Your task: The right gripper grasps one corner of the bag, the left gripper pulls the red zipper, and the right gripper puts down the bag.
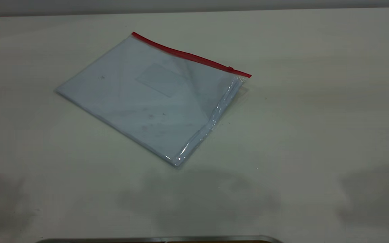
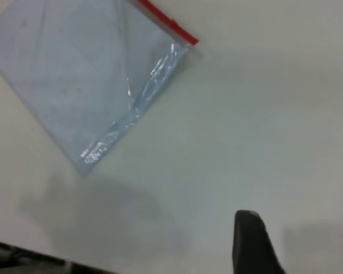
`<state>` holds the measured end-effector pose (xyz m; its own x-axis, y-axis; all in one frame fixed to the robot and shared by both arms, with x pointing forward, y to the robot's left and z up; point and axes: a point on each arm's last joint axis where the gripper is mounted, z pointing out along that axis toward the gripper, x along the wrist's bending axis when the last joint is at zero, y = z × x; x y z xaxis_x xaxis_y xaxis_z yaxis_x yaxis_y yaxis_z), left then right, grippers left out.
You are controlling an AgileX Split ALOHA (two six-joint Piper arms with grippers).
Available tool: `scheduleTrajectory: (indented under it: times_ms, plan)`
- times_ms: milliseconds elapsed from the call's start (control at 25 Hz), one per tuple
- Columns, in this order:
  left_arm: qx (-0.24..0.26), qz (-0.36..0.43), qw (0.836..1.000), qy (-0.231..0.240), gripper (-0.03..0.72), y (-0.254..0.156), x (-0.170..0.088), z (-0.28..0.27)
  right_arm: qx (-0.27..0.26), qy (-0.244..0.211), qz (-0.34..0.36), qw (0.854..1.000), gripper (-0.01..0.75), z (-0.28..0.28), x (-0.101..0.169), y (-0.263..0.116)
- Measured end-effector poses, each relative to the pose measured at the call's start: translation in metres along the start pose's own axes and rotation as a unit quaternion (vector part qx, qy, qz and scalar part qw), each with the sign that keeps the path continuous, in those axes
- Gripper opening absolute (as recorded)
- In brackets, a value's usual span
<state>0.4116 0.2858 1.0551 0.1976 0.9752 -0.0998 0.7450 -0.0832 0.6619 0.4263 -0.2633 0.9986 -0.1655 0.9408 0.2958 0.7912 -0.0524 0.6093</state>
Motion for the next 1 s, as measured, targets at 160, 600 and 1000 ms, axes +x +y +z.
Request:
scheduleTrajectory:
  times_ms: [160,600,1000]
  plan:
    - [0.008,-0.001,1.000,-0.029,0.470,0.023,0.006,0.037,0.034,0.027,0.015,0.999,0.453,0.055,-0.011,0.021]
    - [0.004,0.009,0.995,-0.099,0.471,0.058,0.011,0.100,0.092,0.175,0.052,0.979,0.453,0.222,-0.042,0.021]
    - [-0.026,0.023,0.993,-0.116,0.471,0.065,0.009,0.105,0.083,0.215,0.062,0.971,0.454,0.308,-0.063,0.025]
